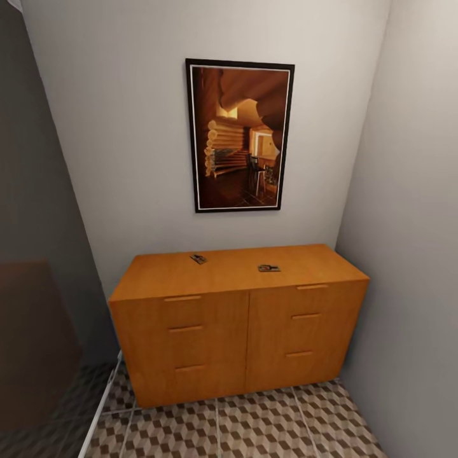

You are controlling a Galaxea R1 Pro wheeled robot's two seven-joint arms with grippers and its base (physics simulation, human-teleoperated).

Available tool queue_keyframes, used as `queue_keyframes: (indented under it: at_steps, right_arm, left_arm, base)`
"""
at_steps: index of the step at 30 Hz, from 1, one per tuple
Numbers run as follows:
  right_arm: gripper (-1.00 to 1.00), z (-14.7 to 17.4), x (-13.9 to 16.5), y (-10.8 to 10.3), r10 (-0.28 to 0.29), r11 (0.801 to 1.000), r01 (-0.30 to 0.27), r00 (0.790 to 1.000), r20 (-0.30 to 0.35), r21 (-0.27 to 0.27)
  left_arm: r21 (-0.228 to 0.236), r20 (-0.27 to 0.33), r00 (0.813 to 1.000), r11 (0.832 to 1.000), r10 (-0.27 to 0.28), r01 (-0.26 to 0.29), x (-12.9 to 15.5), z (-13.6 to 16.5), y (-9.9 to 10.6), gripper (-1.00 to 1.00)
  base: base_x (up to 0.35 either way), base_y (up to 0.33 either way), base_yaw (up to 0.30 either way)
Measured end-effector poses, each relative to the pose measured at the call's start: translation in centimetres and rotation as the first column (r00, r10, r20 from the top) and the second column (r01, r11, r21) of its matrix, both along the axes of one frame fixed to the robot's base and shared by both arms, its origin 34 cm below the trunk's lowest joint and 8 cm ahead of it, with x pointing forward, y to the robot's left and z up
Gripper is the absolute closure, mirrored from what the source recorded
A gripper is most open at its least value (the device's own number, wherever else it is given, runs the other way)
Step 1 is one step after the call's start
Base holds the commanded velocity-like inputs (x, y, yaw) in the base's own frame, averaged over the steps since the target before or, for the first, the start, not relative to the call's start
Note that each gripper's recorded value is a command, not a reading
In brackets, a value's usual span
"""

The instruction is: Take the four mousetraps from the cabinet in the bathroom and place them on the bathroom floor. Make sure all four end up on the same floor surface, and ensure that at least two of them are either under or directly next to the same bathroom sink.

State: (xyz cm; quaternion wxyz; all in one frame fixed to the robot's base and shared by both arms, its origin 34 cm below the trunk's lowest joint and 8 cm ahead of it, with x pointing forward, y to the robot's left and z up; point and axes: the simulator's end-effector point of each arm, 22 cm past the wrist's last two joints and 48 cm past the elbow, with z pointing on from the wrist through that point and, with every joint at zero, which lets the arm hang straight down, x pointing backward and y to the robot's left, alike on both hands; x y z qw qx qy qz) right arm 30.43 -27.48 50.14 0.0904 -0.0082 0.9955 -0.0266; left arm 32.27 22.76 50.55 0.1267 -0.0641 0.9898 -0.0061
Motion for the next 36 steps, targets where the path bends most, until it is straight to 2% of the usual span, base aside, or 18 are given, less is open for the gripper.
queue_keyframes:
  at_steps: [12,36]
  right_arm:
    - [-1.00,0.00,-0.01,0.00,0.001,1.000,-0.001,1.000,-0.001,0.000]
    - [-1.00,-0.02,-0.02,0.02,0.002,1.000,-0.002,1.000,-0.002,0.001]
  left_arm:
    - [0.000,0.000,1.000,1.000,-0.001,0.001,0.00,0.00,0.01,-1.00]
    - [0.001,0.000,1.000,1.000,-0.003,0.003,0.01,-0.01,0.00,-1.00]
  base:
    - [0.153,0.000,0.000]
    - [0.012,0.000,0.000]
